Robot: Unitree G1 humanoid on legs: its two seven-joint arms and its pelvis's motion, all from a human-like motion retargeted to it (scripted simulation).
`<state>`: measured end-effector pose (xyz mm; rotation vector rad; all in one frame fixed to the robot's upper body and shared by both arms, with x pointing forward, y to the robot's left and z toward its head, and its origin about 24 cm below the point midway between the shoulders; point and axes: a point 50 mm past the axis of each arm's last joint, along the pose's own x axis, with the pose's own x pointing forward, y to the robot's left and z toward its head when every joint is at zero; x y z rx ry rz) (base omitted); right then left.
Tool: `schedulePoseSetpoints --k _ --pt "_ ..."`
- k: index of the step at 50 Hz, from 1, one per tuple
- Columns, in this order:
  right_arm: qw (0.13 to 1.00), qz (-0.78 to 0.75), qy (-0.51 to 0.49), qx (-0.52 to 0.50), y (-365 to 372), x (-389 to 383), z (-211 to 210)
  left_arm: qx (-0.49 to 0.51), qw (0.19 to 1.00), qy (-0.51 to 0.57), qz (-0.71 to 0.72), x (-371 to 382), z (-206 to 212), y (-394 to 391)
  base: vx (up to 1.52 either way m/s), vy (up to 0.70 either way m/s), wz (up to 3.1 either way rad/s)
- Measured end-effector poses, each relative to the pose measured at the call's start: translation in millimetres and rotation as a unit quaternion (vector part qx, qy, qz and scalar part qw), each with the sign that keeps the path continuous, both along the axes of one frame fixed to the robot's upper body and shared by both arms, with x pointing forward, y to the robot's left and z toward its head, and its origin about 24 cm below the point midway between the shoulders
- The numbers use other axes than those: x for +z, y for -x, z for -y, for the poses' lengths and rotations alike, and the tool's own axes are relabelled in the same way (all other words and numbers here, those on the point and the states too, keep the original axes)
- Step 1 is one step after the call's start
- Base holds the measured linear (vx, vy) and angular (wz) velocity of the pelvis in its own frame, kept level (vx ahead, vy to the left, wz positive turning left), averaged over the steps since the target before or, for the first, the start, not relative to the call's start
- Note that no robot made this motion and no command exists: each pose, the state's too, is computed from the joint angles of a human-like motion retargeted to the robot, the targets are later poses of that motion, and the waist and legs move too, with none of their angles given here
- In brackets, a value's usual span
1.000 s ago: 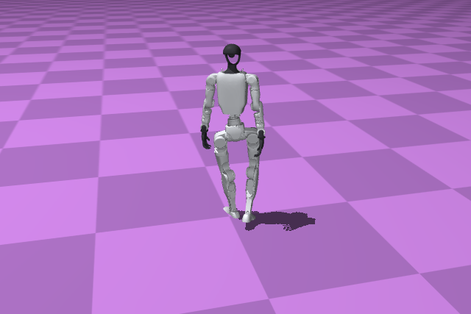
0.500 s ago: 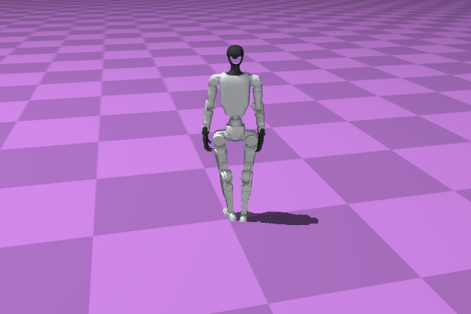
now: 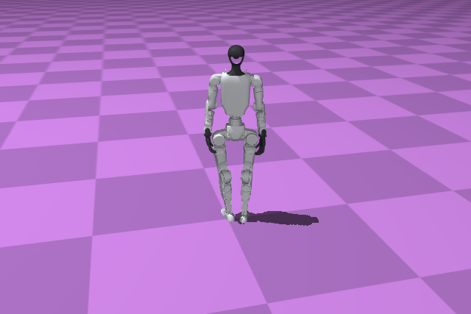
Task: In place motions
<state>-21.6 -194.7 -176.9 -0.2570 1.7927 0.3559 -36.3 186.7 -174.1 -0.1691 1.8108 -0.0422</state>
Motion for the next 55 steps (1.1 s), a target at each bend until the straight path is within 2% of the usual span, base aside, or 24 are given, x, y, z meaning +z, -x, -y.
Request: schedulePoseSetpoints --k 7,17,55 --pt "0.999 0.001 0.014 -0.050 -0.7 1.0 6.0 -0.063 0.998 -0.012 0.014 -0.8 -11.5 -14.3 0.00 0.00 -0.21" --pt "0.999 0.012 -0.005 -0.038 -5.9 0.3 4.7 -0.116 0.992 -0.035 0.025 0.3 -27.5 -26.2 0.00 0.00 -0.06" --pt "1.000 0.005 -0.010 -0.022 -3.0 0.0 1.2 -0.136 0.990 -0.010 0.019 3.7 -39.1 -29.3 0.00 0.00 0.00"
